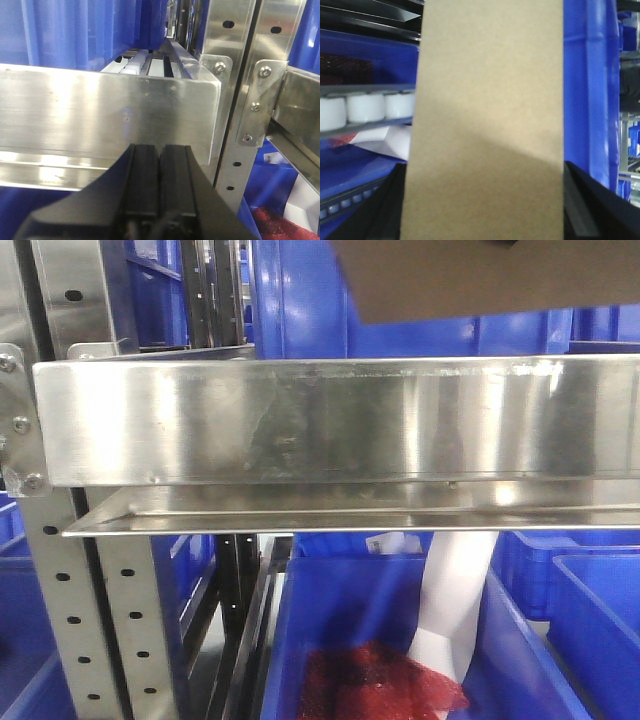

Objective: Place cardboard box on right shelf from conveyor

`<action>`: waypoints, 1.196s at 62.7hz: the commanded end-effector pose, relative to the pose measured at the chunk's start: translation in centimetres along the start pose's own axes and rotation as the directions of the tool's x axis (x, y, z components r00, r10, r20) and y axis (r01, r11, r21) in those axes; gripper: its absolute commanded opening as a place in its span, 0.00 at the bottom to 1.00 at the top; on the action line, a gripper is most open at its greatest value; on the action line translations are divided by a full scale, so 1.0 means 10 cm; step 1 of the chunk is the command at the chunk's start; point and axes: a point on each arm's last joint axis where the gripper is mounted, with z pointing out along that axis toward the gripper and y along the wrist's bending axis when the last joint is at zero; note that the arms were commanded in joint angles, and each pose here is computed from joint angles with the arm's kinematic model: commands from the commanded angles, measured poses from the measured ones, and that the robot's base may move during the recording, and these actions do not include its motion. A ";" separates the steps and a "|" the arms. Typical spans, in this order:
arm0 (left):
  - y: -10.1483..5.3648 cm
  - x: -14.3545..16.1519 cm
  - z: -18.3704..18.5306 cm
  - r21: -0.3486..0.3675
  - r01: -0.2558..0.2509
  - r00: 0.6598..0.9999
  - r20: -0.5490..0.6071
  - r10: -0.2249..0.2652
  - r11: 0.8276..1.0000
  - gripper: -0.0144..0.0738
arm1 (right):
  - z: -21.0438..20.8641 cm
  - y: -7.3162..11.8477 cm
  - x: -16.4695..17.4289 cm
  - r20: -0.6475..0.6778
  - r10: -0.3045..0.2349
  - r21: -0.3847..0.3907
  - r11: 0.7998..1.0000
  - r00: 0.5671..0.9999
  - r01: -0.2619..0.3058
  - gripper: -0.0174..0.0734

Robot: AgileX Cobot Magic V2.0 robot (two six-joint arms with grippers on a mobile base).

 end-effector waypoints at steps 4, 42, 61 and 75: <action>0.00 -0.10 -0.02 -0.001 0.010 0.995 0.104 -0.010 1.000 0.03 | -0.09 -0.23 -0.09 0.079 -0.026 0.164 0.986 0.996 0.013 0.44; 0.00 -0.10 -0.02 -0.001 0.010 0.995 0.104 -0.010 1.000 0.03 | -0.09 -0.23 -0.11 0.123 0.171 0.137 0.973 0.977 -0.188 0.88; 0.00 -0.10 -0.02 -0.001 0.010 0.995 0.104 -0.010 1.000 0.03 | -0.38 -0.25 -0.22 0.221 0.294 0.119 0.938 0.930 -0.325 0.88; 0.00 -0.10 -0.02 -0.001 0.010 0.995 0.104 -0.010 1.000 0.03 | -0.73 -0.23 -0.21 0.243 0.521 0.027 0.840 0.818 -0.542 0.88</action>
